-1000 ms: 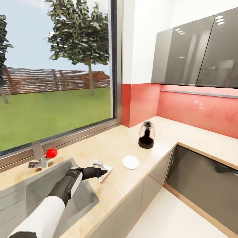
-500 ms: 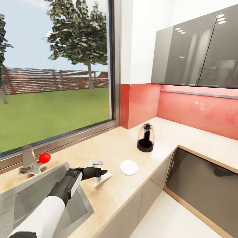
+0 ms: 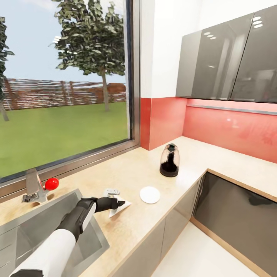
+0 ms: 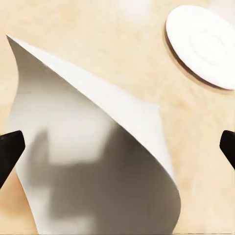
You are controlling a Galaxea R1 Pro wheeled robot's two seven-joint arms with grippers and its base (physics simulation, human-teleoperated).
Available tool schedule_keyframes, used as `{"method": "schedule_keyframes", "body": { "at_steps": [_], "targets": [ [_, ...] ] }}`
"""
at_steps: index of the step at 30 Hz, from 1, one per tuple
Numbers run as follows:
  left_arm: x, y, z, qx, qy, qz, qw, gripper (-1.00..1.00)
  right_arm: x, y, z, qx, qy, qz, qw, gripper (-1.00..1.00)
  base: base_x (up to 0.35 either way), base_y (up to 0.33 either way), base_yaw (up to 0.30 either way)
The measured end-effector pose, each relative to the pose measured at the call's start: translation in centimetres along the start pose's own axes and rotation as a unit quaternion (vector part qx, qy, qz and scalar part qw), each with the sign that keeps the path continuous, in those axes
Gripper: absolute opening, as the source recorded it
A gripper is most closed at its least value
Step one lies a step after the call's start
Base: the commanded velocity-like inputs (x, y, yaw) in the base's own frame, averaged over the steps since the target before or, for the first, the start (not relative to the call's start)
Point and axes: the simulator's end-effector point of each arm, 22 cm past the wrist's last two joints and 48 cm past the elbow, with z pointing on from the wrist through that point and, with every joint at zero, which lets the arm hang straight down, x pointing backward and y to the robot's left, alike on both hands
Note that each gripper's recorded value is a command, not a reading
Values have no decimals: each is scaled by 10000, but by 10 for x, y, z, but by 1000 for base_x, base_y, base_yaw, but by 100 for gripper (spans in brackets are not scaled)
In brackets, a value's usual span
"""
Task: Set up a coffee station on the kitchen countertop: keep the coffee maker on the countertop, move the bottle of coffee from the kitchen shelf to the counter next to the coffee maker, place a paper coffee filter on top of the coffee maker, put the saucer next to the coffee maker with the coffee cup on the saucer, and place the electric kettle next to the coffee maker.
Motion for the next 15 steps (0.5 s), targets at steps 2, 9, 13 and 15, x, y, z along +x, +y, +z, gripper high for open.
{"method": "schedule_keyframes", "body": {
  "at_steps": [2,9,13,15],
  "targets": [
    [5,-1,2,11,54,-31,10000,100,0,0,0,0,-1,0,10000,100,0,0,0],
    [24,-3,7,55,242,-144,9996,100,0,0,0,-1,0,-1,10000,100,0,0,0],
    [25,-6,9,87,252,-175,9995,100,0,0,0,0,-2,0,10000,100,6,-2,0],
    [25,-8,9,103,245,-190,9995,100,0,0,0,0,-3,0,10000,100,86,-49,0]
  ]
}}
